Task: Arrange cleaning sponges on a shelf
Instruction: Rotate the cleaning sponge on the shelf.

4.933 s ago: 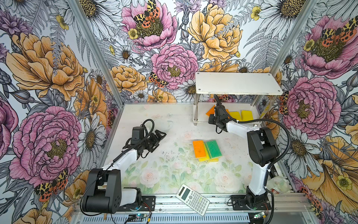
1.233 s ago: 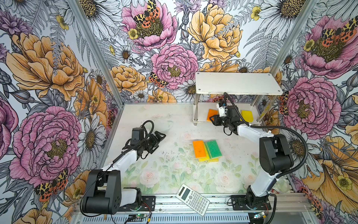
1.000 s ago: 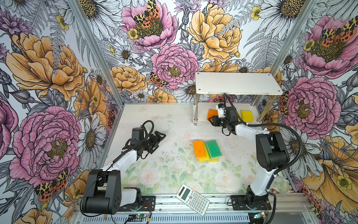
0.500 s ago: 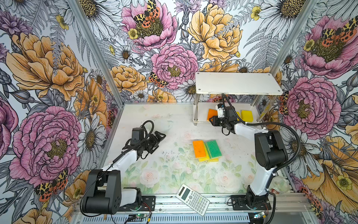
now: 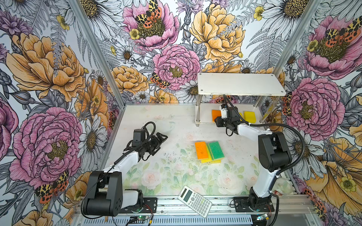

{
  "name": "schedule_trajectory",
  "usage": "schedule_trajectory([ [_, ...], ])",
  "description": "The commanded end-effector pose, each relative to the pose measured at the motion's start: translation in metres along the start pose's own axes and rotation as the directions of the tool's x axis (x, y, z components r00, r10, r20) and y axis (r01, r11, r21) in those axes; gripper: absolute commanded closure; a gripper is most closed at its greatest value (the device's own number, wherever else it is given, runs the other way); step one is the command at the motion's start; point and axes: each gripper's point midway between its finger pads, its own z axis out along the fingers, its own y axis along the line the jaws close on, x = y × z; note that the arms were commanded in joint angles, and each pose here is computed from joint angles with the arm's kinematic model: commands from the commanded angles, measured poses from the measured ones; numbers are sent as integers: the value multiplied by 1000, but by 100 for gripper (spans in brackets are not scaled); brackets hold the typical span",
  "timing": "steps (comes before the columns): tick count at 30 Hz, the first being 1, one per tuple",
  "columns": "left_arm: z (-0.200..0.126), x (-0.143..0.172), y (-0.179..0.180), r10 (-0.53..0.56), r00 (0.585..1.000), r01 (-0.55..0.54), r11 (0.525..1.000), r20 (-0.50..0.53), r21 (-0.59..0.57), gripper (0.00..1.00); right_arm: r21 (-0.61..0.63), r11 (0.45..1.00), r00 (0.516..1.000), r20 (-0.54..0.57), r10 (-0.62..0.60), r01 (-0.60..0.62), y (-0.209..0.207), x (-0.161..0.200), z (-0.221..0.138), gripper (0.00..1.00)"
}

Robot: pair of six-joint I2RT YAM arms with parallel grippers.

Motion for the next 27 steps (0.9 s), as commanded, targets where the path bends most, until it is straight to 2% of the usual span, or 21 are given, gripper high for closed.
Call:
schedule_trajectory([
  [1, -5, -3, -1, 29, 999, -29, 1000, 18, 4, 1, 26, 999, 996, 69, -50, 48, 0, -30, -19, 66],
  [11, -4, -4, -1, 28, 999, -28, 1000, 19, 5, 1, -59, 996, 994, 96, -54, 60, 18, -41, -30, 66],
  [17, -3, -4, 0, 26, 1000, -26, 1000, 16, 4, 1, -142, 990, 998, 69, 2, 8, 35, -34, -17, 66],
  [27, -3, -3, 1, 28, 999, -28, 1000, 16, 2, 1, -195, 981, 999, 44, 28, -19, 52, -23, 0, 66],
])
